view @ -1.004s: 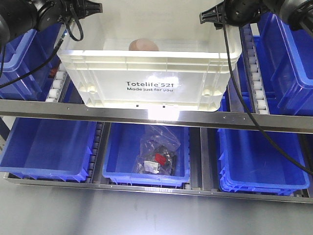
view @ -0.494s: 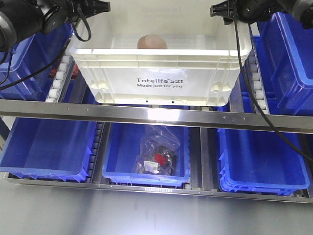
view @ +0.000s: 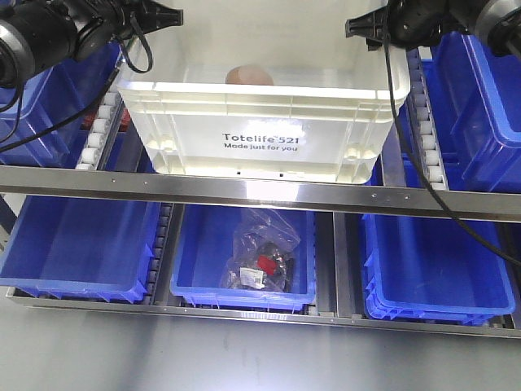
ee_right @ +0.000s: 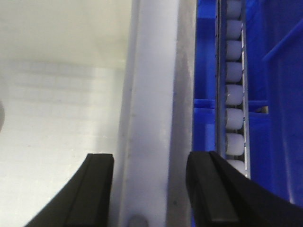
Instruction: Place moving items into box and shelve
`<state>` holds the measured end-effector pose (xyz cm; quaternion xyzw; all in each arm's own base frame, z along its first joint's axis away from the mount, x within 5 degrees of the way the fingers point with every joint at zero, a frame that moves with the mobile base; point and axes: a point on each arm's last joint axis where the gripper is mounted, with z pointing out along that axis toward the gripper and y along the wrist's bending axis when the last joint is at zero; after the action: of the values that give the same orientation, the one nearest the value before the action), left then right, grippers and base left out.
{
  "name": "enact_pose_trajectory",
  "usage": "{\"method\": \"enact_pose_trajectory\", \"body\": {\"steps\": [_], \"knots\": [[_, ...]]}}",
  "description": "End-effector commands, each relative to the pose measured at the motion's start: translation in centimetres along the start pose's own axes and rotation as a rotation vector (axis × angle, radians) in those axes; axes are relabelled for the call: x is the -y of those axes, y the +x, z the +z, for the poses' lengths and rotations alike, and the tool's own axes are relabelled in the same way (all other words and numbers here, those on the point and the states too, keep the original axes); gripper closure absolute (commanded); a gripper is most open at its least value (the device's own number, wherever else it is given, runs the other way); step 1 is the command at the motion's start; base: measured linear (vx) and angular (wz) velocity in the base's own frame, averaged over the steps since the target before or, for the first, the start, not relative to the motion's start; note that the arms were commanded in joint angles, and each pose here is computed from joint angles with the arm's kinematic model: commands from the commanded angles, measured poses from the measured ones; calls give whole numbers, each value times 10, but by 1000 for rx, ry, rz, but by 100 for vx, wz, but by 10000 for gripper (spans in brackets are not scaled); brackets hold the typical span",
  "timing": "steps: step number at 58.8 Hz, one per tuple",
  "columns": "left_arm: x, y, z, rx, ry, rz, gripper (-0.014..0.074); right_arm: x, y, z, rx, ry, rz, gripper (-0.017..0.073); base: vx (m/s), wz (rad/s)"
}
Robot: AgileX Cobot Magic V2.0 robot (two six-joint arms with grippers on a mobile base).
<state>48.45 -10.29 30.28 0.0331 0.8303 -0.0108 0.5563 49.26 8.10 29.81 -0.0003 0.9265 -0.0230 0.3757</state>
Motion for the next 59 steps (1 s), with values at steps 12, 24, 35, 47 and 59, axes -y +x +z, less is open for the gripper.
{"method": "enact_pose_trajectory", "body": {"steps": [12,24,35,47,59], "knots": [[9,-47,-29,216,95,3,591,7,-39,-46,274,-26,26,563,0,0],[3,-50,-28,240,99,-3,591,6,-42,-46,307,-37,25,563,0,0],[0,-50,-28,243,96,-5,591,5,-38,-37,279,-31,23,563,0,0],[5,-53,-29,277,130,-17,591,7,-35,-33,255,4,-4,563,0,0],[5,-53,-30,270,145,-86,589,10,-34,-33,243,40,-32,559,0,0]]}}
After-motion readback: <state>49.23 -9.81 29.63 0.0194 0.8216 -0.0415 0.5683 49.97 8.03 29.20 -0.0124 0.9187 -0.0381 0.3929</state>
